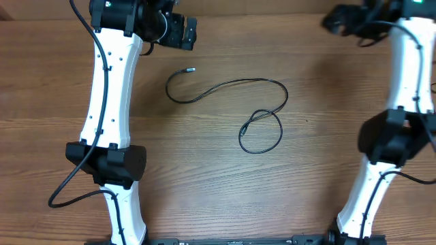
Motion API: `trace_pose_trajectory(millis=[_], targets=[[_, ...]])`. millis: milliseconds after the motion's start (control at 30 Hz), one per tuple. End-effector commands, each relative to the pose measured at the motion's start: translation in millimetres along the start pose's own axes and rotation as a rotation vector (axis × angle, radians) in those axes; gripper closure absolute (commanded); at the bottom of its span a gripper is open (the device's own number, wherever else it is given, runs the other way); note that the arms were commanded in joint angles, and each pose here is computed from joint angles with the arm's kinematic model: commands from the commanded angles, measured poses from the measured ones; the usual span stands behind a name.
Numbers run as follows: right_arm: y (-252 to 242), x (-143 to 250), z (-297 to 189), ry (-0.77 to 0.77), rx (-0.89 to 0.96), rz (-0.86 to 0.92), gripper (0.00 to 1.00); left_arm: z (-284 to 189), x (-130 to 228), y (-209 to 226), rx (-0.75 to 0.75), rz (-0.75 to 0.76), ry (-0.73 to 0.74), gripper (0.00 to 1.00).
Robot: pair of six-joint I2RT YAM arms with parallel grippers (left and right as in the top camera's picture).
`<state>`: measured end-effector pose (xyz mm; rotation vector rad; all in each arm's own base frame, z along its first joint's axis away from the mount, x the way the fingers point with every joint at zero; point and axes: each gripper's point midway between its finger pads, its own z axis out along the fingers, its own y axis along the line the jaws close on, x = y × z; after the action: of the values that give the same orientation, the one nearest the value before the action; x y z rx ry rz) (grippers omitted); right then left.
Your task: Untangle cables
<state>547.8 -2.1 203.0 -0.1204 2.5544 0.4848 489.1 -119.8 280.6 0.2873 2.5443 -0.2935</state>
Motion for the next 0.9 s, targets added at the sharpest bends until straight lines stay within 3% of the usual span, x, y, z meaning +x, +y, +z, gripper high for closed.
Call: trace_pose_trajectory(millis=[0, 233, 400, 567, 867], targets=[[89, 17, 20, 0.072, -0.137, -0.256, 0.00, -20, -20, -5, 0.005, -0.051, -0.098, 0.00], [187, 72, 72, 0.213, -0.252, -0.531, 0.00, -25, -39, 21, -0.129, -0.200, -0.192, 0.00], [207, 122, 125, 0.279, -0.285, -0.707, 0.03, -34, -41, 61, -0.286, -0.383, -0.247, 0.00], [217, 162, 172, 0.270, -0.306, -0.850, 0.02, -39, -39, 82, -0.304, -0.461, -0.258, 0.00], [234, 153, 202, 0.140, -0.196, -0.996, 0.11, -39, -34, 88, -0.320, -0.433, -0.236, 0.00]])
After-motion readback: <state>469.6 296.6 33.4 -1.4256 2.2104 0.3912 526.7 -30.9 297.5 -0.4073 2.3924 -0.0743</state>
